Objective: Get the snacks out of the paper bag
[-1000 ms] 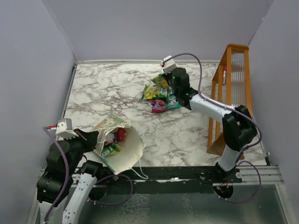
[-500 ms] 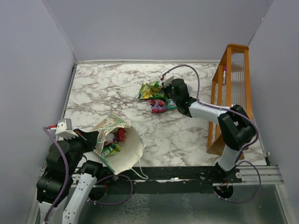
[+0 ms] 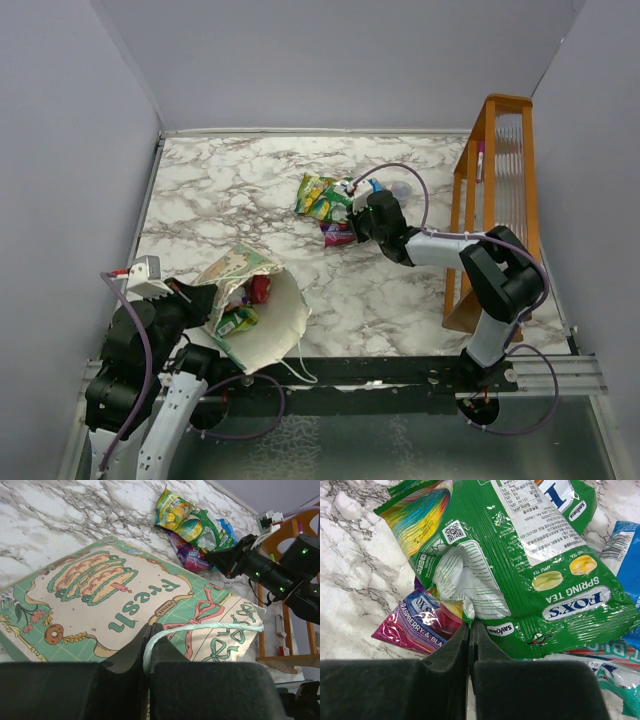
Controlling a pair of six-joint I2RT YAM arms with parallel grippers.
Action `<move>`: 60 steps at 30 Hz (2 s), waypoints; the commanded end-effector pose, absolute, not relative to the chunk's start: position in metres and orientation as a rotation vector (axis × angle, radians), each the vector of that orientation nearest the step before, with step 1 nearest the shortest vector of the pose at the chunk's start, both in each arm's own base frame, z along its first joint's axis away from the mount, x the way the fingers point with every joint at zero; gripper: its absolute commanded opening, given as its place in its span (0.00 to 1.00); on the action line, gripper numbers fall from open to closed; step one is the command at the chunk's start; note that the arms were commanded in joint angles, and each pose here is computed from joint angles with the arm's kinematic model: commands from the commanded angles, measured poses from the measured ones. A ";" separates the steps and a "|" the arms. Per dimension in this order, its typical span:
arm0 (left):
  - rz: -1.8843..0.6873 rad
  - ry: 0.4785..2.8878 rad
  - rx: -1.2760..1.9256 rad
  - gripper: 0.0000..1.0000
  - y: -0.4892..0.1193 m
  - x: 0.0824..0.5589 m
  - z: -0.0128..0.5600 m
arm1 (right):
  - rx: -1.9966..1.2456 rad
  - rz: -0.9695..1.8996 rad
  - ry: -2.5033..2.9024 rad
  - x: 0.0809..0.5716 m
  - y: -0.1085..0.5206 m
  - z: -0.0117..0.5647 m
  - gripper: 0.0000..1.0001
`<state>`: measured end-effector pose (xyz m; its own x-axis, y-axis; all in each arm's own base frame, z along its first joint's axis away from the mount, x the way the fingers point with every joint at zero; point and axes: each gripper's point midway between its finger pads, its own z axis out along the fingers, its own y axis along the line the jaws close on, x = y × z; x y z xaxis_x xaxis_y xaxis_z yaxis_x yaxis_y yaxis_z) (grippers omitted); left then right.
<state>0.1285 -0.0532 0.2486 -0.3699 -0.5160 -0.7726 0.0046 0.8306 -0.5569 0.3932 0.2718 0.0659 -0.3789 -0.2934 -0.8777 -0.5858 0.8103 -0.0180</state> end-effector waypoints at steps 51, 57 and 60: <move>-0.609 1.842 -0.411 0.00 -0.051 0.118 0.250 | -1.828 0.457 0.716 0.128 0.513 0.180 0.57; -0.613 1.839 -0.415 0.00 -0.051 0.119 0.252 | -1.865 0.306 0.725 0.150 0.524 0.154 0.61; -0.612 1.839 -0.413 0.00 -0.051 0.119 0.252 | -1.877 0.250 0.717 0.159 0.528 0.143 0.62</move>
<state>0.1199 -0.0551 0.2465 -0.3531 -0.5477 -0.7585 0.0253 0.8049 -0.5929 0.1402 0.5212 0.1504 0.7614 -0.3060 -0.5715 -0.6453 -0.2735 -0.7133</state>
